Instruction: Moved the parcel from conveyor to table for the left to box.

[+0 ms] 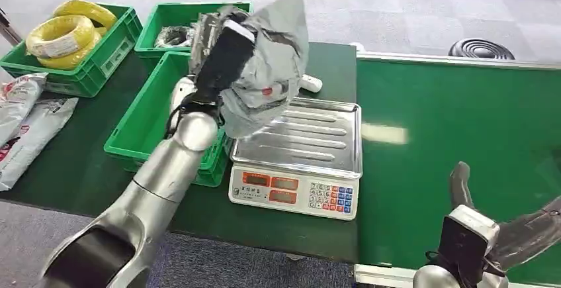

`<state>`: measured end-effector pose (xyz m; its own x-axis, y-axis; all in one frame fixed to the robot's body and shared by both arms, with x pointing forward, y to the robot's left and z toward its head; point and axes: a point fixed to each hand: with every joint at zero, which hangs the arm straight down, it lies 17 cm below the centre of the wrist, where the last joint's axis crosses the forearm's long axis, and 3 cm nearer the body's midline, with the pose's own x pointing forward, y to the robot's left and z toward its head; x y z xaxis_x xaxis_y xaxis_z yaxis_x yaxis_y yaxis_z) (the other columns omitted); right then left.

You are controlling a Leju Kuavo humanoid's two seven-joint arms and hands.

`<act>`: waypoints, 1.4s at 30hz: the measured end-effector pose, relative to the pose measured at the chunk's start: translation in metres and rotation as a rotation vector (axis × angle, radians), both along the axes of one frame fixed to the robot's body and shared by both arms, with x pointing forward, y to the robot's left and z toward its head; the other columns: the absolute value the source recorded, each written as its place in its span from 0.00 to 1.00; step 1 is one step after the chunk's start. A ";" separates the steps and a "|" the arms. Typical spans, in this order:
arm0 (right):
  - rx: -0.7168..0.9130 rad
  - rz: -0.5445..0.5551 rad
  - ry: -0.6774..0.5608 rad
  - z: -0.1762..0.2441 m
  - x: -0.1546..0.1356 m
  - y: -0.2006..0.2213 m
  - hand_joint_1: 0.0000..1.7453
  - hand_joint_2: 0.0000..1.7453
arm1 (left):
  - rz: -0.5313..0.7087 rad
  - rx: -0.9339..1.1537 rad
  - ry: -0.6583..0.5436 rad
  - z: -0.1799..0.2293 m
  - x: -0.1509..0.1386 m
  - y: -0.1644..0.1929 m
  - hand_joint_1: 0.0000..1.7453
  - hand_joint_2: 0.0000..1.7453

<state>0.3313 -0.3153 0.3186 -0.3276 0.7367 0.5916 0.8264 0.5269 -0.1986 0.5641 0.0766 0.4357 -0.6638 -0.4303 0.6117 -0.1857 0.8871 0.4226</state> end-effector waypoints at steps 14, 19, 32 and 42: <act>0.017 -0.004 0.014 -0.008 -0.001 -0.006 0.00 1.00 | 0.623 -0.100 0.022 -0.047 0.039 0.270 0.96 1.00; 0.016 -0.007 0.017 -0.009 -0.002 -0.007 0.00 1.00 | 0.771 -0.115 0.173 -0.126 0.033 0.344 0.96 1.00; 0.010 0.000 0.020 -0.008 0.000 -0.002 0.00 1.00 | 0.832 -0.138 0.350 -0.221 0.011 0.380 0.00 1.00; 0.021 0.044 0.024 -0.011 0.003 0.011 0.00 1.00 | 0.775 -0.180 0.393 -0.277 -0.017 0.354 0.00 1.00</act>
